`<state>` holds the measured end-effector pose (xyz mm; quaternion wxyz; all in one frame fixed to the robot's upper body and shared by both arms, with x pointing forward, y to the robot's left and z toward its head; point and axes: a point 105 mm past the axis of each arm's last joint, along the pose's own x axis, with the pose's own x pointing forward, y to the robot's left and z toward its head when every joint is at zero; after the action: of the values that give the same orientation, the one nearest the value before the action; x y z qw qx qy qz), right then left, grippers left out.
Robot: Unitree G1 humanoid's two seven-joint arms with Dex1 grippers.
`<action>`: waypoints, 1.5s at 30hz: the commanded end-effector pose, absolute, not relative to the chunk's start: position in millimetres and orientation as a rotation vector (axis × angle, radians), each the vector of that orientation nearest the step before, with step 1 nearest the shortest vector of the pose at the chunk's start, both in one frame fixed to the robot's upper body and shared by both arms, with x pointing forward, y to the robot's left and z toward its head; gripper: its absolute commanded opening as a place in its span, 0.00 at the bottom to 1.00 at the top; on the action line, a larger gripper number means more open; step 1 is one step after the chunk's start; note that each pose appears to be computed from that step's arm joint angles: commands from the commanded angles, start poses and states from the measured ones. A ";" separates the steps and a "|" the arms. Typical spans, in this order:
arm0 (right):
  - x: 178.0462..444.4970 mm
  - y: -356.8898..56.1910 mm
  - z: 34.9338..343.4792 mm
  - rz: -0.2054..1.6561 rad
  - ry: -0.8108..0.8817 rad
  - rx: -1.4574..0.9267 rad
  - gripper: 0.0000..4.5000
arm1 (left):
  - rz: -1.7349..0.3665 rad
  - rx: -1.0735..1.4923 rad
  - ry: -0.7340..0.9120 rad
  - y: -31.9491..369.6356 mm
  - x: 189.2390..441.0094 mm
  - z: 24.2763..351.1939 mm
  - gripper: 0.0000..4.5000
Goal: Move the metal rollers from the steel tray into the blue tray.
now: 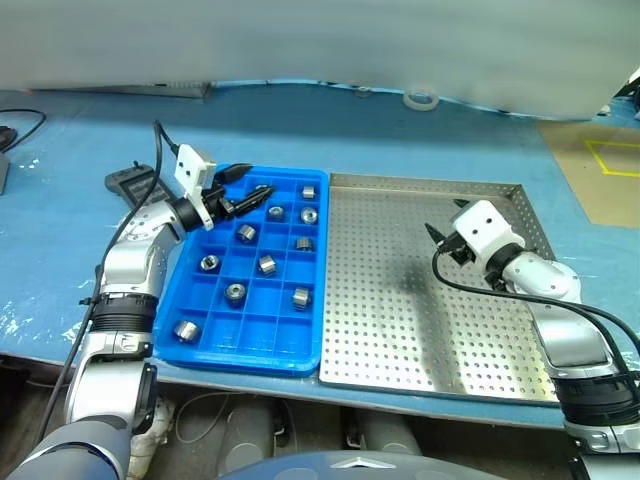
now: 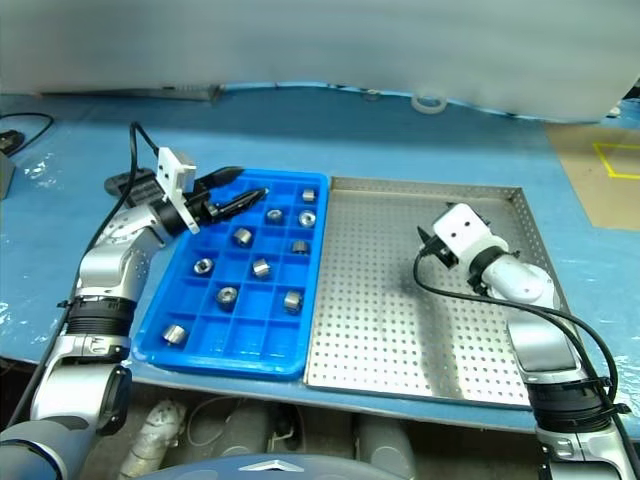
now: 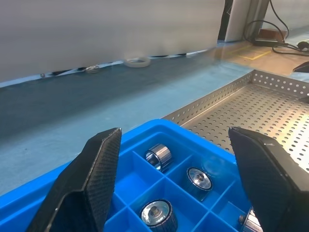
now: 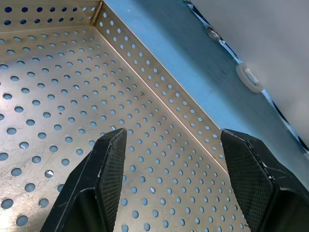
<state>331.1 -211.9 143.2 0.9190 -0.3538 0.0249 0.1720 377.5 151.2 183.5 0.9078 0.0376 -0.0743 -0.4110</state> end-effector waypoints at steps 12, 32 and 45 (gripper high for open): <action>342.5 -199.0 152.7 0.411 0.020 -0.770 0.73 | -0.788 0.093 -0.184 165.9 359.6 186.9 0.83; 339.4 -190.6 145.6 0.451 0.039 -0.762 0.73 | -0.805 0.077 -0.162 158.7 354.7 182.1 0.83; 337.7 -195.3 148.4 0.423 0.042 -0.765 0.73 | -0.827 0.061 -0.160 148.7 359.4 178.5 0.83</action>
<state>339.7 -193.0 131.2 0.9068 -0.3579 0.0462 0.2181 359.7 150.9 167.2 0.9158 0.0193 -0.0566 -0.3971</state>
